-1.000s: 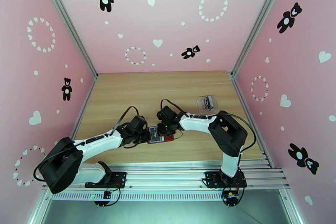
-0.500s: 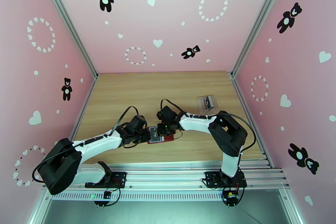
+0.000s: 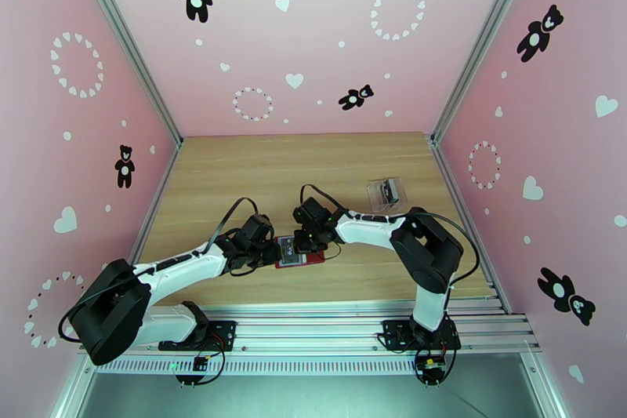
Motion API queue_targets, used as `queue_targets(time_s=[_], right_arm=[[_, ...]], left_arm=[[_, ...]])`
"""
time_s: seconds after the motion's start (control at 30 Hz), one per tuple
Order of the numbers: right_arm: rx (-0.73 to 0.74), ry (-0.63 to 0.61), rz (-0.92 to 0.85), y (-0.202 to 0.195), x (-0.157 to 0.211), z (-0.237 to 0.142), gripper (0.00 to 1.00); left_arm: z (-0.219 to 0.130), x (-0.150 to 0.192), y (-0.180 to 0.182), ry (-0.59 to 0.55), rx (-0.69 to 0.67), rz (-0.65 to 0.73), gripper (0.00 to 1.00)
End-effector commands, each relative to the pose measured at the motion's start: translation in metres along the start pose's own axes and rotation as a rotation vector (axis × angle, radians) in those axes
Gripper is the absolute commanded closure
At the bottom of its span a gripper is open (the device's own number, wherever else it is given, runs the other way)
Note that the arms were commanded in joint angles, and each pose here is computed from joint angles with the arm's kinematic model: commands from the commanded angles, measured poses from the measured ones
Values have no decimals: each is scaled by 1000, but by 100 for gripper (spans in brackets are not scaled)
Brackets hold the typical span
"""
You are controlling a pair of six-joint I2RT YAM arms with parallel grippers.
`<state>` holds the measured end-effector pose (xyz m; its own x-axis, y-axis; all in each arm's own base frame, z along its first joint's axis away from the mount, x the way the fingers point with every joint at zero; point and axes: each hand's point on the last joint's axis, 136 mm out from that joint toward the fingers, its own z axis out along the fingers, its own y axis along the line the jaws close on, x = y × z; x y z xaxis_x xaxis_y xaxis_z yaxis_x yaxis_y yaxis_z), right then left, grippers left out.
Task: Put the credit cards into the card holder
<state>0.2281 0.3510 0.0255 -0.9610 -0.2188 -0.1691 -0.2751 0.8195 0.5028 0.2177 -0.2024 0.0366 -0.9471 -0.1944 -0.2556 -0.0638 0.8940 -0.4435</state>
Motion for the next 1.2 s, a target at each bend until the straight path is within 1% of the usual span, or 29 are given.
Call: queue_targets(time_s=[0.0, 0.07, 0.17, 0.3, 0.7, 0.93, 1.17], right_arm=[[-5, -20, 0, 4, 0, -8, 95], [-2, -19, 0, 3, 1, -7, 91], [0, -21, 1, 3, 1, -8, 88], [14, -19, -1, -1, 1, -7, 87], [8, -30, -1, 1, 1, -11, 95], [5, -48, -3, 4, -3, -17, 96], [25, -17, 2, -4, 3, -7, 96]], left_arm=[[-4, -3, 5, -21, -12, -11, 78], [-3, -2, 5, -20, -13, -11, 78], [-3, -2, 5, -20, -12, -11, 78], [-3, -2, 5, -20, -12, -12, 78], [-2, -2, 5, -18, -13, -12, 78], [-2, -2, 5, -17, -12, -13, 78], [-2, -2, 5, -16, -13, -10, 78]])
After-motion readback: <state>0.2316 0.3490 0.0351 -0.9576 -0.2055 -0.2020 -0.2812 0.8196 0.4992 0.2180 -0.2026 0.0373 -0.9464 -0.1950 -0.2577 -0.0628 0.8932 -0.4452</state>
